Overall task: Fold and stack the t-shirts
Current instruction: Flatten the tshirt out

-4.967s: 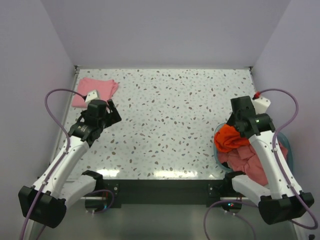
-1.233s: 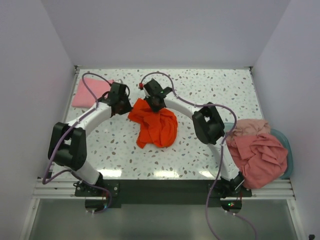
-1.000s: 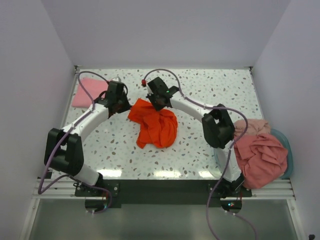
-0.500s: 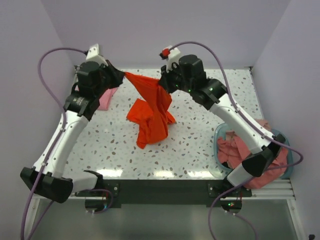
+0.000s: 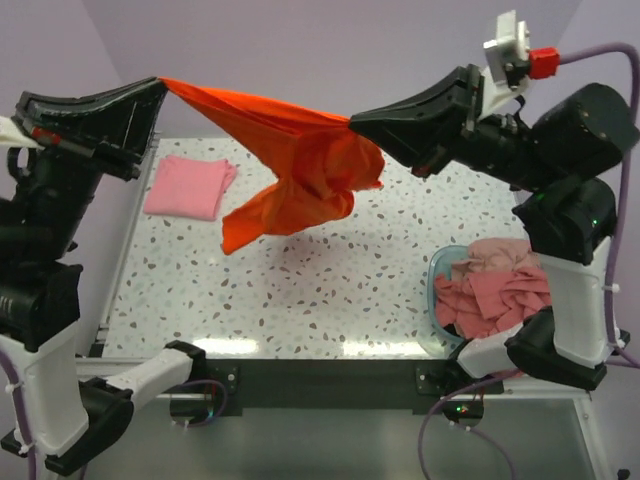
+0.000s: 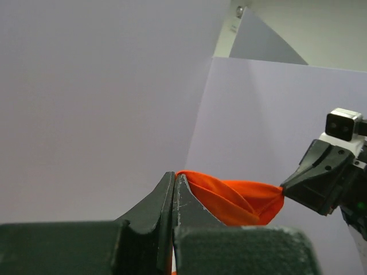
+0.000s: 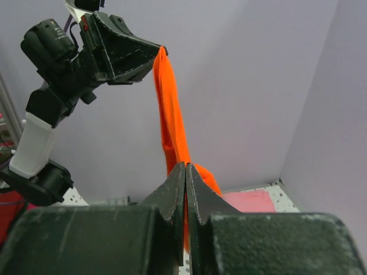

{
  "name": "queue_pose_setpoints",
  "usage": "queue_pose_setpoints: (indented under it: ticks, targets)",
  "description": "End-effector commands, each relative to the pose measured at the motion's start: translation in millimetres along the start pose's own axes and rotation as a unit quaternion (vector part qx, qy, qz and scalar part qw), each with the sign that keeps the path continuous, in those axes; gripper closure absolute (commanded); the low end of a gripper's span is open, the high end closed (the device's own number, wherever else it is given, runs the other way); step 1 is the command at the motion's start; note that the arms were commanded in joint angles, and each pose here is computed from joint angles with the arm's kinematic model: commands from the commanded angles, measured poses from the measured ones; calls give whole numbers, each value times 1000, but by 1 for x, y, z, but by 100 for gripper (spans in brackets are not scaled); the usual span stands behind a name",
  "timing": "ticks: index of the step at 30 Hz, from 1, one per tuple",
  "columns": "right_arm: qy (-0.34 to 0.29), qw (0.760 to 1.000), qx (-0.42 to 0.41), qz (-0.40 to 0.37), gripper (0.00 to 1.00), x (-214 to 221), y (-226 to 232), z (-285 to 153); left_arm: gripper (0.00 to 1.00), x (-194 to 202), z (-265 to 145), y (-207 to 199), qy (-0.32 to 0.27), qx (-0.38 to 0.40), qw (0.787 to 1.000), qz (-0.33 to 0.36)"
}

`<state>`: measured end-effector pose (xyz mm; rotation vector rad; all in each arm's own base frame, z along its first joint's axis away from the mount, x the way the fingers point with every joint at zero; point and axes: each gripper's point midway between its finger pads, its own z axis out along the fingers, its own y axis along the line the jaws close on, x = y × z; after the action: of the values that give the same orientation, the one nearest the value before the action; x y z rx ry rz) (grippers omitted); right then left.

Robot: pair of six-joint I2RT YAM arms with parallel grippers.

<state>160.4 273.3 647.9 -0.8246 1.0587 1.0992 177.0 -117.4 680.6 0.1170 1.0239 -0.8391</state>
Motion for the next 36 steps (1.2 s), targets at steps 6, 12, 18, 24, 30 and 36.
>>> queue_pose_setpoints:
  ticks: [6, 12, 18, 24, 30, 36]
  targets:
    - [35, 983, 181, 4, 100, 30, -76, -1, 100, 18, 29, 59, -4, -106, 994, 18]
    - [132, 898, 419, 2, 100, 136, -239, -1, 100, 132, 82, 209, 78, -327, 940, 53]
    - [235, 845, 469, 100, 100, 306, -366, -39, 100, 326, 120, 333, 254, -371, 889, 85]
    - [287, 805, 493, 161, 53, 400, -413, -88, 0, 439, 88, 384, 364, -388, 842, 88]
    - [315, 802, 481, 162, 1, 404, -383, -94, 0, 412, 27, 347, 358, -415, 835, 57]
    - [418, 795, 412, 157, 1, 466, -251, -79, 0, 449, -124, 302, 448, -471, 760, -16]
